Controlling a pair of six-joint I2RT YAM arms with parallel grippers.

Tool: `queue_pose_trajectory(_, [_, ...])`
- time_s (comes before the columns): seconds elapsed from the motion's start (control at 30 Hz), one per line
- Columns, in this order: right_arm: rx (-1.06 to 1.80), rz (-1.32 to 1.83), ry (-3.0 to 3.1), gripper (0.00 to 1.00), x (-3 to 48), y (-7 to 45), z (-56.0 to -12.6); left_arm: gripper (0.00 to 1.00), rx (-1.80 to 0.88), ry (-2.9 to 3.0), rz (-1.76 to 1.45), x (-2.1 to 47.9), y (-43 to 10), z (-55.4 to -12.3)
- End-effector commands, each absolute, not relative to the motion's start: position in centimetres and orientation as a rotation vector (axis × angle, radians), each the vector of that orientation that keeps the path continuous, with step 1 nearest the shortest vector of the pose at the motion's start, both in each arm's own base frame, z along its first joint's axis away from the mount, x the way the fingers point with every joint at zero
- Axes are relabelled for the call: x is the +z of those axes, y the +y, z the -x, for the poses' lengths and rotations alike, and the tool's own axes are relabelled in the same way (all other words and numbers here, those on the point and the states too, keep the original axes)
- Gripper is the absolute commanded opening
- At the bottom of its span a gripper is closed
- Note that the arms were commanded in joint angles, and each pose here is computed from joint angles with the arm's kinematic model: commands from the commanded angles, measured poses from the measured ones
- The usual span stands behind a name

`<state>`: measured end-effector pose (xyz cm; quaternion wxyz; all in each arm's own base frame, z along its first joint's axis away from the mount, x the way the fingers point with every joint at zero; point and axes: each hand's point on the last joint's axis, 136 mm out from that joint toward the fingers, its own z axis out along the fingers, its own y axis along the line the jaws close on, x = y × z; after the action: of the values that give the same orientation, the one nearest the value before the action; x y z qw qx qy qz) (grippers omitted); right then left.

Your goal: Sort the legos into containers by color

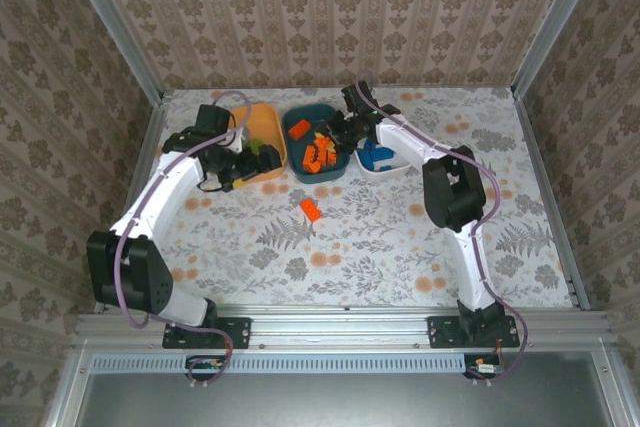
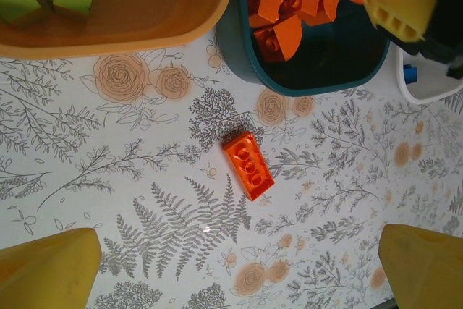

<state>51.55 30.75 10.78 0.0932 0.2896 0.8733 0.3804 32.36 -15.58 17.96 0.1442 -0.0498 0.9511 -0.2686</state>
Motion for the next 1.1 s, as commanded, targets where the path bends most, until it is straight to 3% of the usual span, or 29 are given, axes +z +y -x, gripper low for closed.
queue_pose_trajectory(0.0, [1.155,-0.951,2.491,0.37,11.6,31.4,-54.2,1.00,-0.806,2.734,0.099,18.6,-16.0,-32.9])
queue_pose_trajectory(0.43, [1.130,-0.945,2.511,0.38,9.9,32.8,-57.0,1.00,-0.825,2.763,0.082,17.7,-16.6,-35.1])
queue_pose_trajectory(1.07, [1.142,-0.949,2.521,0.49,9.2,33.4,-57.7,1.00,-0.841,2.761,0.086,17.7,-16.4,-36.5])
